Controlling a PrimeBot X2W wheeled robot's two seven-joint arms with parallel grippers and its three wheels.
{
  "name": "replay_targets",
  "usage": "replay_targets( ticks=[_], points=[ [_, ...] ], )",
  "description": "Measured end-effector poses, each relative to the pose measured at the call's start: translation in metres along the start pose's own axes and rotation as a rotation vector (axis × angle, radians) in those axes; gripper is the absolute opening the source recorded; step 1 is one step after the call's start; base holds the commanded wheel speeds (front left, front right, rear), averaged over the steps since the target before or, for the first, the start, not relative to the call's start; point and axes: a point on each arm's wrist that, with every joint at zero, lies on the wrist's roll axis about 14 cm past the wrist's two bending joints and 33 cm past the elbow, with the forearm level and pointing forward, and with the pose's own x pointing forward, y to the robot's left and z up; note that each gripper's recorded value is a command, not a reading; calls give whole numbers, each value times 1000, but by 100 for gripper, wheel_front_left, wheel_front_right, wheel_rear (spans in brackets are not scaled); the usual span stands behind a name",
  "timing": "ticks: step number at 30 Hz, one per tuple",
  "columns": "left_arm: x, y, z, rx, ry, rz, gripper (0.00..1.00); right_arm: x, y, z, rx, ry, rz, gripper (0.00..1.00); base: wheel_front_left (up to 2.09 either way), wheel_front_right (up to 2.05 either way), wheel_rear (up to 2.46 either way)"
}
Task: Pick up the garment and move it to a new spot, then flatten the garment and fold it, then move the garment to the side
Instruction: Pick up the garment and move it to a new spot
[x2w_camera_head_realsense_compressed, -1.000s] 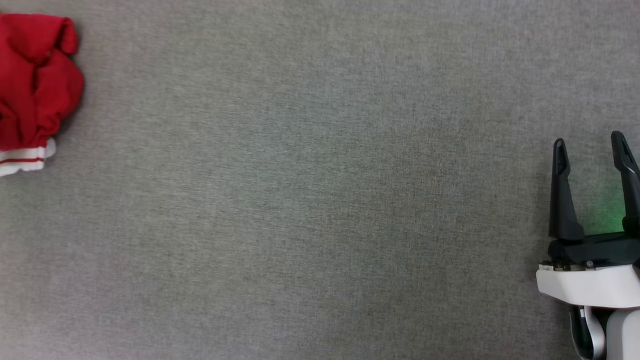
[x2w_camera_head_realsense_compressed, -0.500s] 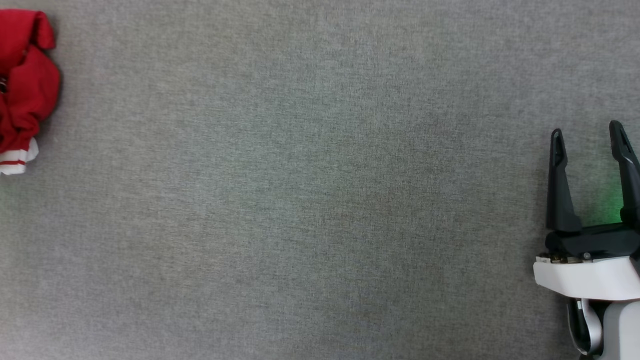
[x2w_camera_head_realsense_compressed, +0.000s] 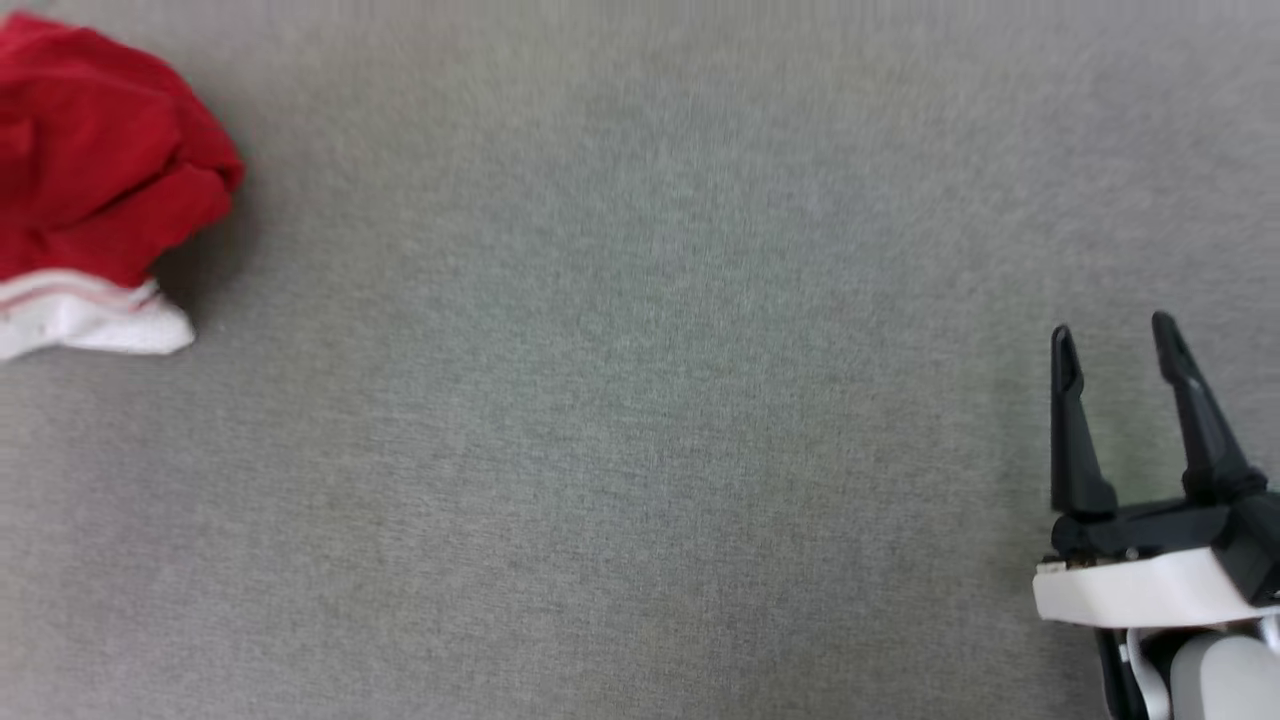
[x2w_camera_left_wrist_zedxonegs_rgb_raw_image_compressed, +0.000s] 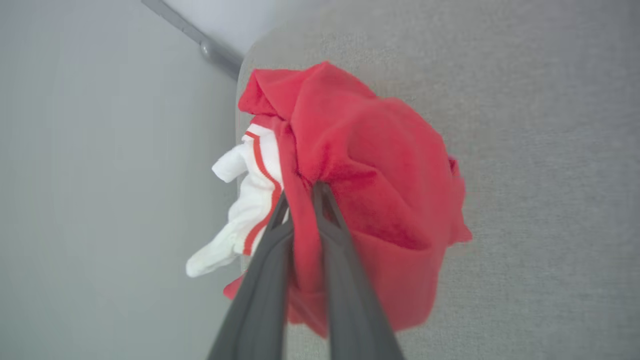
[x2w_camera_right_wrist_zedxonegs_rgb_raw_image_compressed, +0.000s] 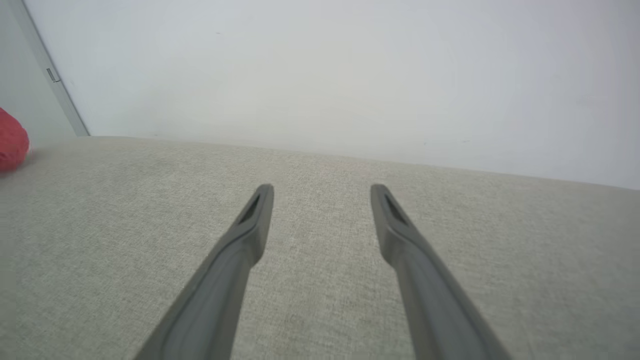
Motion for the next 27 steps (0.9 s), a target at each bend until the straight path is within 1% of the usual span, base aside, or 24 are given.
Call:
replay_targets(
  ticks=[4,6,10,15,20,23,27],
  points=[
    [-38,-15,48,87,-133,-23,0,-12,2,20,8,-32,-2,100,0,0,0],
    [-55,-29,70,138,-194,-41,0,-19,1,29,10,-49,-10,100,0,0,0],
    [-80,-69,113,238,-309,-108,0,-36,-8,41,8,-65,-44,100,0,0,0],
    [-103,-135,158,352,-434,-224,0,-61,-27,55,-1,-83,-115,100,0,0,0],
    [-123,-210,191,458,-542,-366,0,-91,-53,64,-21,-90,-209,100,0,0,0],
    [-131,-259,200,520,-589,-467,0,-109,-67,66,-30,-87,-268,100,0,0,0],
    [-136,-327,197,596,-618,-613,0,-127,-82,67,-44,-78,-329,100,0,0,0]
  ],
)
